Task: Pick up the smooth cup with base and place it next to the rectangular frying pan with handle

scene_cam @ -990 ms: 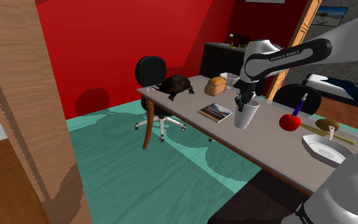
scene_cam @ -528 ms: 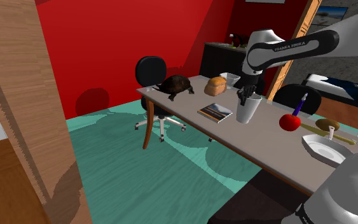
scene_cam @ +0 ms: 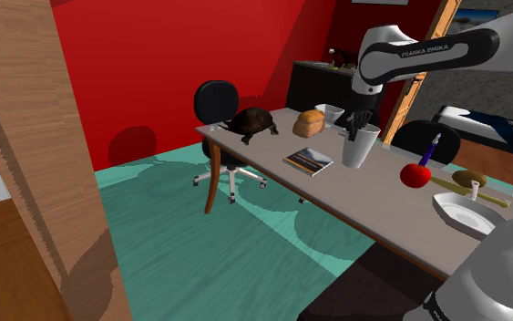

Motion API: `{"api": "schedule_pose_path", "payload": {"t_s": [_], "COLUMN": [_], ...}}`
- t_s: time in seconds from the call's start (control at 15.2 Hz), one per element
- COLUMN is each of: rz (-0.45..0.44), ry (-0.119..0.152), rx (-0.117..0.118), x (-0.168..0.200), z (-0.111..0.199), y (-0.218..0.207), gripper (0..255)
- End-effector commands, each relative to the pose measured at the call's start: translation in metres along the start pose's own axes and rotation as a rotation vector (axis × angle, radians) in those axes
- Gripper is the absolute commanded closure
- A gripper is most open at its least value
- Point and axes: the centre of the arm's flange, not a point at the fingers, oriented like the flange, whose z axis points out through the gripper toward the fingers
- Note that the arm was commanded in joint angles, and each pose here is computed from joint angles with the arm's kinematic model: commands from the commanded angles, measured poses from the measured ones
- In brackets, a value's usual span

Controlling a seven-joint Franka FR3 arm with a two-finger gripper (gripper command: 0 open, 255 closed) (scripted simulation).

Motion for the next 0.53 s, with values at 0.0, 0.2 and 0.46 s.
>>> {"api": "schedule_pose_path", "payload": {"t_s": [0.0, 0.2, 0.46], "rz": [0.0, 0.0, 0.0], "ry": [0.0, 0.0, 0.0], "rx": [0.0, 0.0, 0.0], "x": [0.0, 0.0, -0.001], "z": [-0.011, -0.027, -0.048], "y": [0.002, 0.004, 0.008], "gripper": [255, 255, 255]}}
